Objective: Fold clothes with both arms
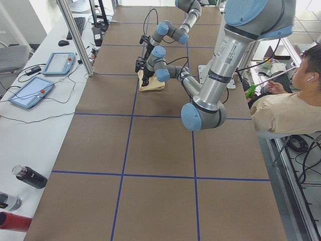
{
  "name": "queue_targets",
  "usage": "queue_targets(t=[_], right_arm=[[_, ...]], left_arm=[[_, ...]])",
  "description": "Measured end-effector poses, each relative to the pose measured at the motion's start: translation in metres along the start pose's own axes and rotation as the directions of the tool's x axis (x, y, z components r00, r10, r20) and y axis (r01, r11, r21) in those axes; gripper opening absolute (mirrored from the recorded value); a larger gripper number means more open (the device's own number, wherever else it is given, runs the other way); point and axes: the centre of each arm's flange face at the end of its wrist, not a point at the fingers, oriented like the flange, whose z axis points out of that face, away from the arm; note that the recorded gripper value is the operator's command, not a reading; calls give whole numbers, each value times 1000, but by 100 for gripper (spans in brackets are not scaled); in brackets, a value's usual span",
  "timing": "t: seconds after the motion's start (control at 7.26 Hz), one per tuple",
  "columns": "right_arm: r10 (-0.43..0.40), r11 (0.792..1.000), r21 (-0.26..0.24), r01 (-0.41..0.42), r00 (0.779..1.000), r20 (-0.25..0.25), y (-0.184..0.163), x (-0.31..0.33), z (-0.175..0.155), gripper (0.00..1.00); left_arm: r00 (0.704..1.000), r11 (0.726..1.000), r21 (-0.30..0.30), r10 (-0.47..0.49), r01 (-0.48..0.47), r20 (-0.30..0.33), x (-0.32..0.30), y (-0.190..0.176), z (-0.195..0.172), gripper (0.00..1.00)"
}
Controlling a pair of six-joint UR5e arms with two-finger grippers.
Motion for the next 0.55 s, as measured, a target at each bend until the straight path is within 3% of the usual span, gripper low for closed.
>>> queue_targets(t=[0.41,0.55], right_arm=[[10,999,-50,-6,998,64,5,-22,-29,99],[-12,999,-45,15,999,52,29,-36,-32,87]], left_arm=[[992,992,-17,121,-121,-21,-24,-21,-18,100],[991,991,-18,134,-134,-20,-30,-23,-20,100]])
